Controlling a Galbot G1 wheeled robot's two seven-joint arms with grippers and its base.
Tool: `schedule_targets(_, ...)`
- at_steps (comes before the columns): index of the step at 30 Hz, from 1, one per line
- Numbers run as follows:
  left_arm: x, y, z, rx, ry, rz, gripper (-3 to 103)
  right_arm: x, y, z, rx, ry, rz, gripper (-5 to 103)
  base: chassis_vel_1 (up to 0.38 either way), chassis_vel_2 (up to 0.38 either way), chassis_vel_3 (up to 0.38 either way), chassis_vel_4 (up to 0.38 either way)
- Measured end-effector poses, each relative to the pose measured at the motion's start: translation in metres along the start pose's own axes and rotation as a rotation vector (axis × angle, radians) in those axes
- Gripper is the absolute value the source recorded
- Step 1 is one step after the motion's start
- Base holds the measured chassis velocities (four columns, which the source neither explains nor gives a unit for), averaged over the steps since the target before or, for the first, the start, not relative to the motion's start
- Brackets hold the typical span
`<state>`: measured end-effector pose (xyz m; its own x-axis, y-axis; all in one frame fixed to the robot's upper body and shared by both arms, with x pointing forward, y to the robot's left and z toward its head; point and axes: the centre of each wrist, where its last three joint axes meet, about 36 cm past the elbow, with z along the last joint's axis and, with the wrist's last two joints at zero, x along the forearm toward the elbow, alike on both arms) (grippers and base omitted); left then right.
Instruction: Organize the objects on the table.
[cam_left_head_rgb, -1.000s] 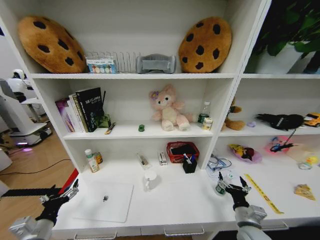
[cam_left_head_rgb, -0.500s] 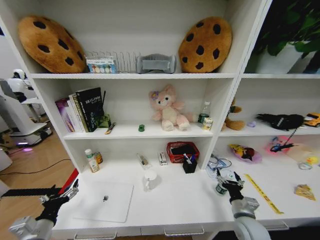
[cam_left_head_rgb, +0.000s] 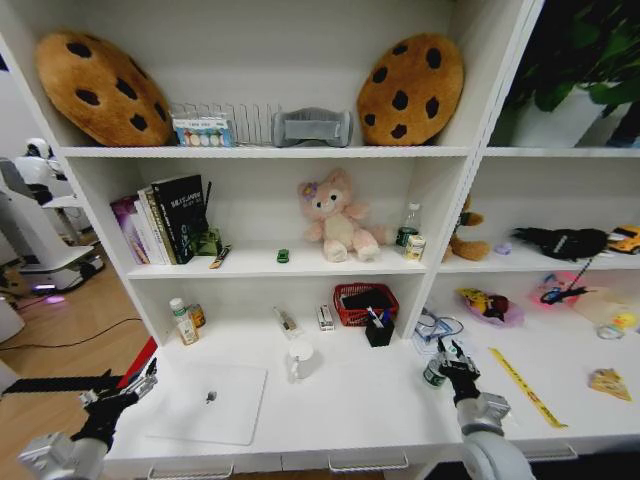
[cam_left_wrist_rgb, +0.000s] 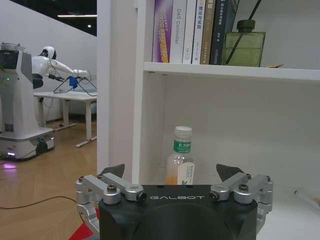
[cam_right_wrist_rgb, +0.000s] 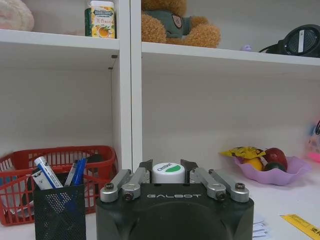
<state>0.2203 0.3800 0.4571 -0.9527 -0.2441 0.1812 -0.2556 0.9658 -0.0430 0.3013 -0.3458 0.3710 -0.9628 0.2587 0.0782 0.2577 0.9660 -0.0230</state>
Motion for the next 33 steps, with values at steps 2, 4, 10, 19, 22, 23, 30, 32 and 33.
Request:
schedule_targets(2,0.000,0.000,0.000,0.000,0.000,0.000,100,0.003,-0.001,-0.002,0.001,-0.002,0.000,29,0.000,0.000,0.000,0.000)
schedule_targets(4,0.000,0.000,0.000,0.000,0.000,0.000,100,0.006,-0.001,-0.005,0.000,-0.005,-0.001,29,0.000,0.000,0.000,0.000)
schedule_targets(10,0.000,0.000,0.000,0.000,0.000,0.000,100,0.043,-0.001,-0.034,-0.017,0.006,-0.016,29,0.000,0.000,0.000,0.000)
schedule_targets(19,0.000,0.000,0.000,0.000,0.000,0.000,100,0.139,0.003,-0.069,0.004,0.102,0.035,29,0.000,0.000,0.000,0.000)
schedule_targets(22,0.000,0.000,0.000,0.000,0.000,0.000,100,0.166,0.009,-0.058,0.052,0.129,0.033,29,0.000,0.000,0.000,0.000)
schedule_targets(23,0.000,0.000,0.000,0.000,0.000,0.000,100,0.175,0.011,-0.049,0.064,0.143,0.023,29,0.000,0.000,0.000,0.000)
schedule_targets(30,0.000,0.000,0.000,0.000,0.000,0.000,100,0.219,0.024,-0.011,0.101,0.199,-0.040,29,0.000,0.000,0.000,0.000)
schedule_targets(32,0.000,0.000,0.000,0.000,0.000,0.000,100,0.227,0.026,-0.003,0.111,0.210,-0.050,29,0.000,0.000,0.000,0.000)
schedule_targets(33,0.000,0.000,0.000,0.000,0.000,0.000,100,0.238,0.028,0.009,0.126,0.228,-0.064,29,0.000,0.000,0.000,0.000)
